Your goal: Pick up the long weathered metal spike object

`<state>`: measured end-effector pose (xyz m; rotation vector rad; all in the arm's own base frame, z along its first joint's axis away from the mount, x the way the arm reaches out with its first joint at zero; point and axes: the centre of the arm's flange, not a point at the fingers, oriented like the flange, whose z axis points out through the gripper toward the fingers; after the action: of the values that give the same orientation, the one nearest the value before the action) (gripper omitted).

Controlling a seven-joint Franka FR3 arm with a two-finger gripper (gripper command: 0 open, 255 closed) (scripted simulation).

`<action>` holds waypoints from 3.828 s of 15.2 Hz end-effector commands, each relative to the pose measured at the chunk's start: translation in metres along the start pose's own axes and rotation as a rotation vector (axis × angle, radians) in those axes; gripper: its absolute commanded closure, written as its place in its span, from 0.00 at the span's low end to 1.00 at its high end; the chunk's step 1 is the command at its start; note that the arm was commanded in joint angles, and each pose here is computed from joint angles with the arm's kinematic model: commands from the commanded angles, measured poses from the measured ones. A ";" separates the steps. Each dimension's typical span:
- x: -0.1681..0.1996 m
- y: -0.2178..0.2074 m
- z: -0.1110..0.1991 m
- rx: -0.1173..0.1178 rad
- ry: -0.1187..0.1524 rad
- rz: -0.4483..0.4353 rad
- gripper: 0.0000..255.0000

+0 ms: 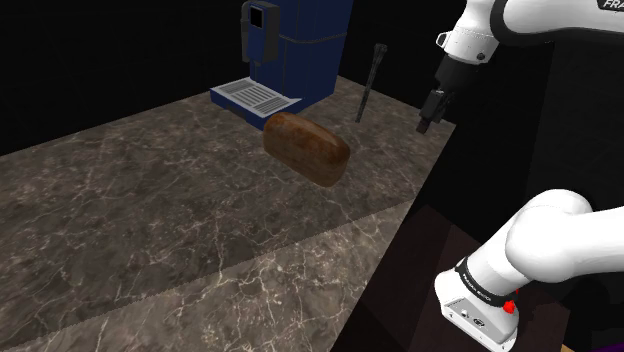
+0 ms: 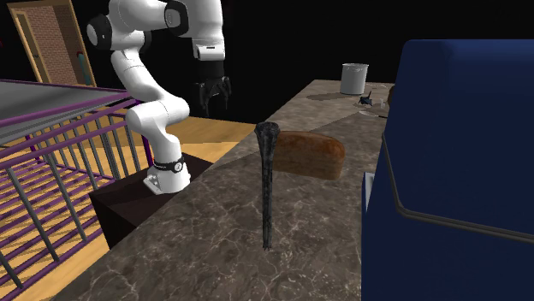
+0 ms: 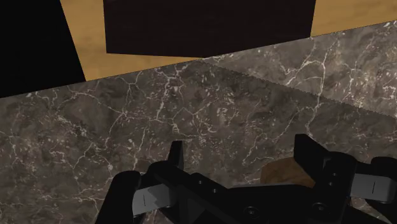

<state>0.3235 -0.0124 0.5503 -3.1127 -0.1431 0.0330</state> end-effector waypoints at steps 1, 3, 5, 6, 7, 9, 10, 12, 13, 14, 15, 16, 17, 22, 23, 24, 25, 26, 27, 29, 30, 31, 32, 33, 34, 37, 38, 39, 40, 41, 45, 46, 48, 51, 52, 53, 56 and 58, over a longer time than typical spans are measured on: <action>0.000 0.000 0.000 0.000 0.000 0.000 0.00; 0.017 0.018 -0.005 0.009 0.018 -0.013 0.00; 0.034 0.036 -0.011 0.018 0.035 -0.025 0.00; 0.043 0.045 -0.013 0.022 0.044 -0.032 0.00; 0.051 0.054 -0.016 0.027 0.053 -0.038 0.00; 0.068 0.072 -0.022 0.036 0.070 -0.051 0.00; 0.077 0.081 -0.025 0.040 0.079 -0.057 0.00; 0.095 0.098 -0.031 0.049 0.097 -0.070 0.00; 0.103 0.107 -0.034 0.054 0.105 -0.076 0.00; 0.112 0.116 -0.037 0.058 0.114 -0.083 0.00; 0.121 0.124 -0.040 0.063 0.123 -0.089 0.00; 0.130 0.133 -0.043 0.067 0.132 -0.095 0.00; 0.139 0.141 -0.046 0.071 0.141 -0.102 0.00; 0.184 0.183 -0.063 0.094 0.184 -0.133 0.00; 0.193 0.191 -0.066 0.098 0.193 -0.140 0.00; 0.202 0.200 -0.070 0.103 0.202 -0.146 0.00; 0.211 0.208 -0.073 0.107 0.211 -0.153 0.00; 0.220 0.216 -0.077 0.112 0.220 -0.159 0.00; 0.229 0.224 -0.080 0.116 0.228 -0.165 0.00; 0.247 0.240 -0.088 0.125 0.246 -0.178 0.00; 0.254 0.246 -0.090 0.128 0.252 -0.183 0.00; 0.254 0.246 -0.085 0.128 0.252 -0.183 0.00; 0.254 0.246 -0.080 0.128 0.252 -0.183 0.00; 0.254 0.246 -0.075 0.128 0.252 -0.183 0.00; 0.255 0.247 -0.069 0.128 0.252 -0.183 0.00; 0.255 0.247 -0.053 0.128 0.252 -0.183 0.00; 0.255 0.247 -0.050 0.128 0.252 -0.183 0.00; 0.255 0.247 -0.050 0.128 0.252 -0.183 0.00; 0.255 0.247 -0.050 0.128 0.252 -0.183 1.00; 0.255 0.247 -0.050 0.128 0.252 -0.183 1.00; 0.255 0.247 -0.050 0.128 0.252 -0.183 1.00; 0.255 0.247 -0.050 0.128 0.252 -0.183 1.00; 0.255 0.247 -0.050 0.128 0.252 -0.183 1.00; 0.255 0.247 -0.061 0.128 0.252 -0.183 1.00; 0.255 0.247 -0.066 0.128 0.252 -0.183 1.00; 0.255 0.246 -0.071 0.128 0.252 -0.183 1.00; 0.254 0.246 -0.087 0.128 0.252 -0.183 1.00; 0.254 0.246 -0.098 0.128 0.252 -0.183 1.00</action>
<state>0.6011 -0.2360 0.6308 -2.9290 -0.3993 -0.3385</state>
